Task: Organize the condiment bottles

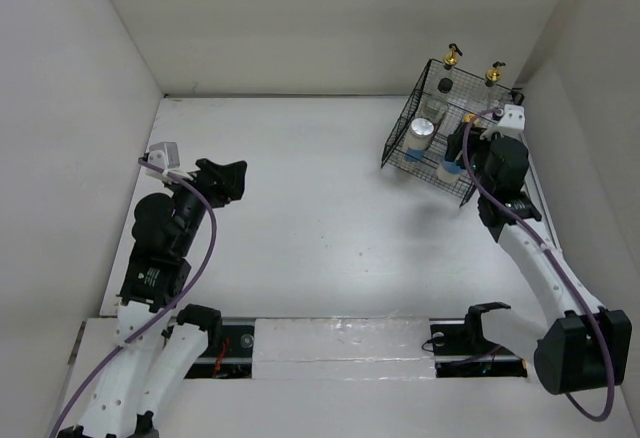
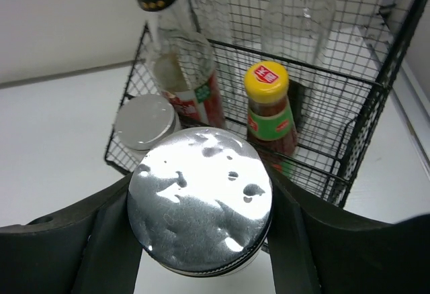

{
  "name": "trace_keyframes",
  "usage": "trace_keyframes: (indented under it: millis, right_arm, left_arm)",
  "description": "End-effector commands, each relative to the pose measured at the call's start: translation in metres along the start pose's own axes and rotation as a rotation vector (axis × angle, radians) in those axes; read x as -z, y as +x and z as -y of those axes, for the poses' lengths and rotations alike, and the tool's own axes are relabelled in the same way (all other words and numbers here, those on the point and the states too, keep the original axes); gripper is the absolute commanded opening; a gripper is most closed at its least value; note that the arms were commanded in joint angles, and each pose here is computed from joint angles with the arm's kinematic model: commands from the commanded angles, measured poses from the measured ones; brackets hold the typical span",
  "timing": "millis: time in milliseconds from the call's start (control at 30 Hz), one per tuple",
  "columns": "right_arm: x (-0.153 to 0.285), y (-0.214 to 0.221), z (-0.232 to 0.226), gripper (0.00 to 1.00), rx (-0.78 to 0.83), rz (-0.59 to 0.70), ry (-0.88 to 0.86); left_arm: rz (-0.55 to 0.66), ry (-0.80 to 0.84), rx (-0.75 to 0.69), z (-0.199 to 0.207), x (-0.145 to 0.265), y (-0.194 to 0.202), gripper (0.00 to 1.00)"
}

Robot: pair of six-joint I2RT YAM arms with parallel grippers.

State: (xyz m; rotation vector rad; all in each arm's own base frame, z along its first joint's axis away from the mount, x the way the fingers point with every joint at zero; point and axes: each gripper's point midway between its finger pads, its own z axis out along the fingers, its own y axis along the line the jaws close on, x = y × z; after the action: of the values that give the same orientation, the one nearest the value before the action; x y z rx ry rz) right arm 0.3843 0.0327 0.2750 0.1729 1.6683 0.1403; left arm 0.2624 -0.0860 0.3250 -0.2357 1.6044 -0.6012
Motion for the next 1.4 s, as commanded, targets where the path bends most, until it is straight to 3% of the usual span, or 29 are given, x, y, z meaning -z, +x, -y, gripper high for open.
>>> trace_keyframes:
  millis: [0,133,267,533,700,1100,1367]
  right_arm:
    - [-0.004,-0.053,0.002,0.54,-0.029,0.151,0.011]
    - [-0.009,-0.066,0.008,0.54,-0.028,0.213,0.034]
    - [-0.025,-0.048,0.014,0.54,-0.022,0.169,0.055]
    - [-0.035,-0.061,0.017,0.54,-0.027,0.264,0.069]
    - [-0.042,-0.057,0.024,0.54,-0.030,0.258,0.109]
    - [-0.067,0.023,0.025,0.54,0.000,0.087,0.116]
    - [-0.074,0.051,0.031,0.71,0.016,0.016,0.153]
  left_arm:
    - [0.040,0.033,-0.014,0.007,-0.004,-0.012,0.69]
    - [0.040,0.033,-0.014,0.007,-0.004,-0.012,0.70]
    - [0.032,0.029,-0.014,0.006,-0.006,-0.009,0.73]
    - [0.032,0.029,-0.014,0.006,-0.006,-0.009,0.75]
    - [0.024,0.024,-0.014,0.005,-0.008,-0.007,0.77]
    - [0.016,0.019,-0.014,0.004,-0.010,-0.005,0.79]
    - [0.016,0.019,-0.014,0.004,-0.010,-0.005,0.81]
